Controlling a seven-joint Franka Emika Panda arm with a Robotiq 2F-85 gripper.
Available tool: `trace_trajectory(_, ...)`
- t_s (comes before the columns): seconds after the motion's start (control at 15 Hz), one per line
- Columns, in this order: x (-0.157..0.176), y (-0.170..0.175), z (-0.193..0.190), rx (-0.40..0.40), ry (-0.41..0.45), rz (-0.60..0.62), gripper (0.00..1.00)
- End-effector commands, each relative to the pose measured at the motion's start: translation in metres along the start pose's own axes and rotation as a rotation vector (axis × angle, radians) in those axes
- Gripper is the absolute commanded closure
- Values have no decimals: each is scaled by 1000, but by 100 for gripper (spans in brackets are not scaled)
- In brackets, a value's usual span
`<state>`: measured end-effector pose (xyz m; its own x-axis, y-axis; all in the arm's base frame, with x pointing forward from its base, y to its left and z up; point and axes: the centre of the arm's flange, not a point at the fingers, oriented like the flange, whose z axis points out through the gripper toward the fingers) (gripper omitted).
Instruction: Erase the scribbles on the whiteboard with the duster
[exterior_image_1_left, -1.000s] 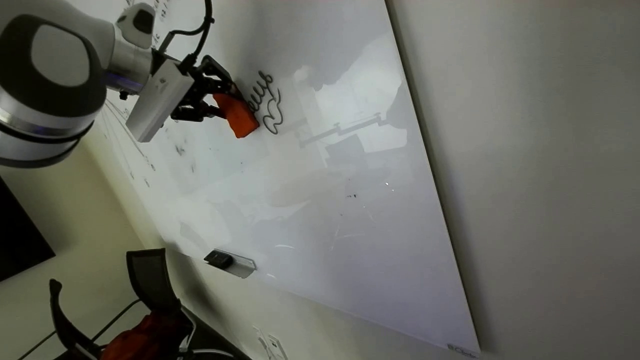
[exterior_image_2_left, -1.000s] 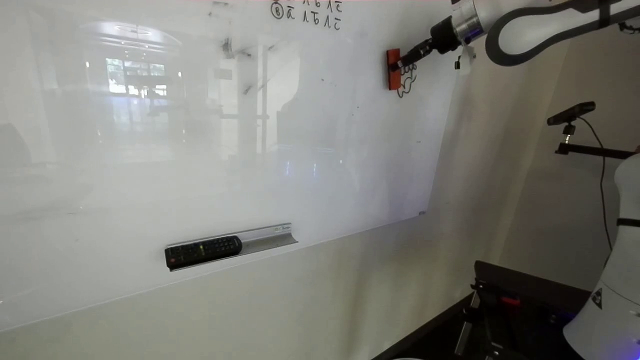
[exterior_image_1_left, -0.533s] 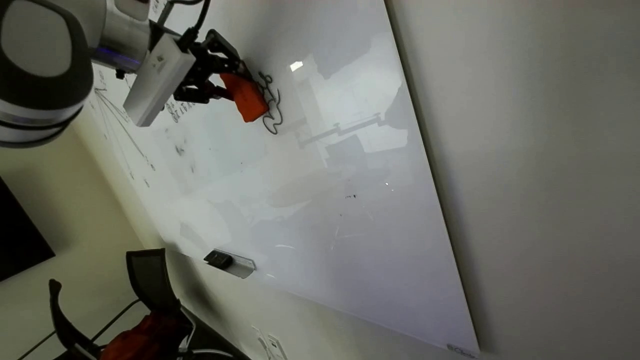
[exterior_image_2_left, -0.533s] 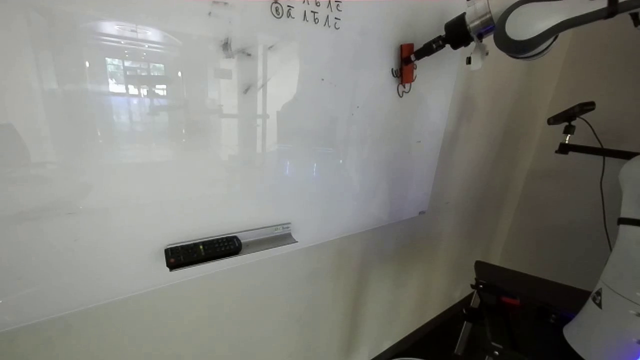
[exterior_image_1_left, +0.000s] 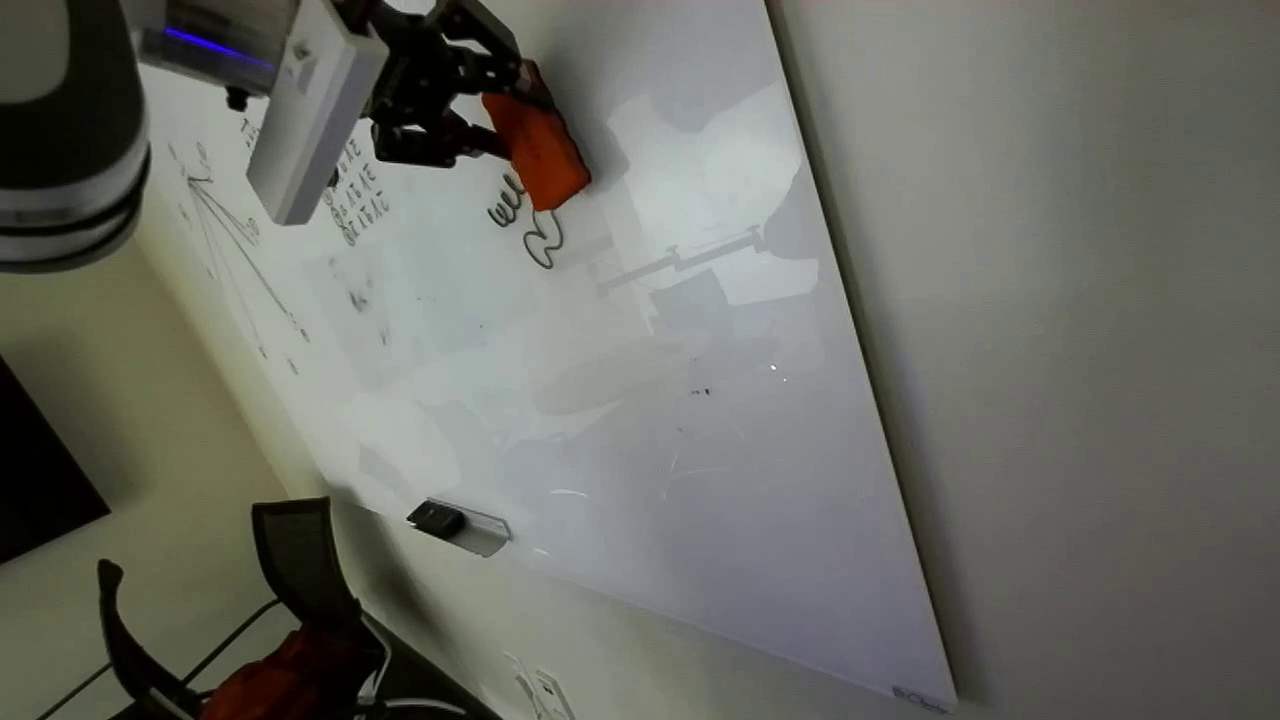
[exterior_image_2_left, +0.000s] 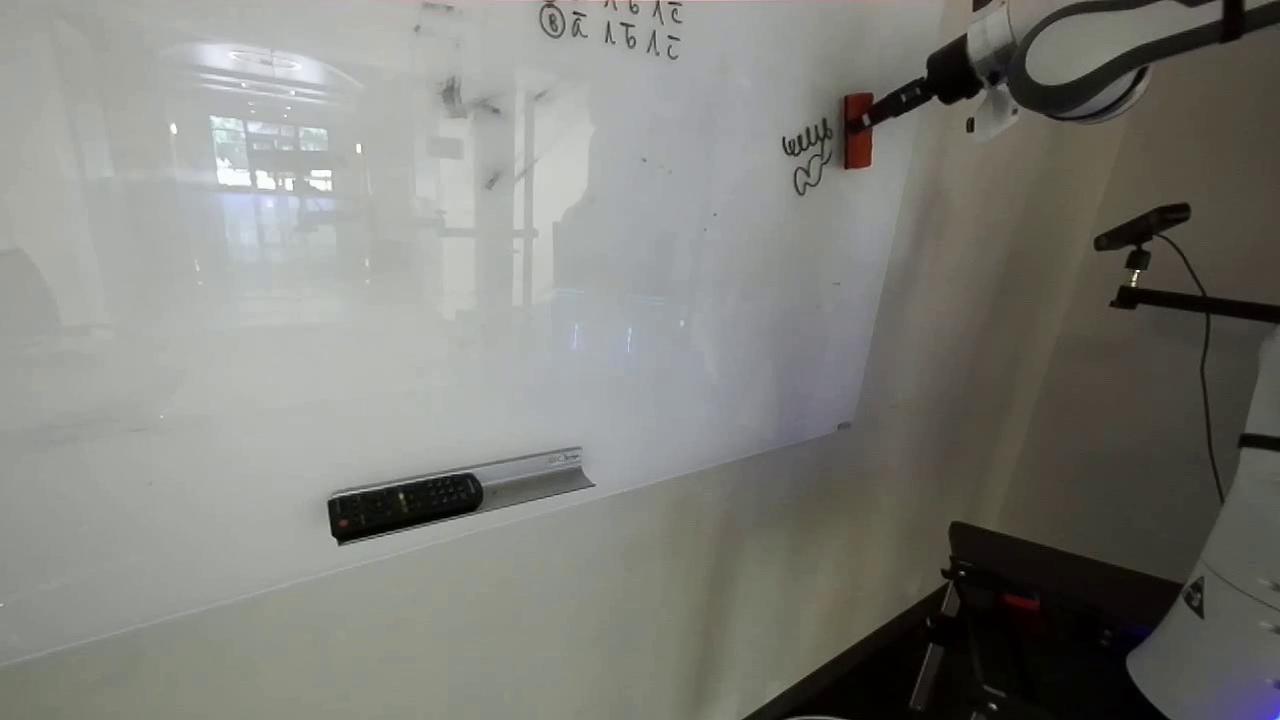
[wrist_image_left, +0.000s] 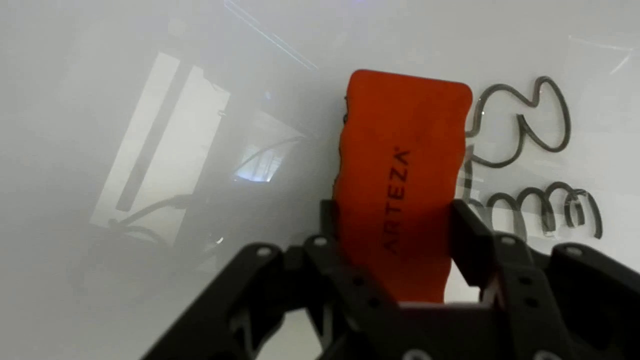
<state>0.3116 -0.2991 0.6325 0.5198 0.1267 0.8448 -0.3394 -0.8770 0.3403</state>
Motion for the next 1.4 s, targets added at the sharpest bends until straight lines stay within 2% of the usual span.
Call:
trace_trajectory(0.0,2,-24,24,34,8,8,70)
trace_trajectory(0.2,5,-51,44,52,12,20,70)
trace_trajectory(0.47,9,-72,50,75,45,65,70)
trace_trajectory(1.13,26,-149,64,178,35,-1,70)
trace_trajectory(1.33,27,-160,69,168,39,-11,70)
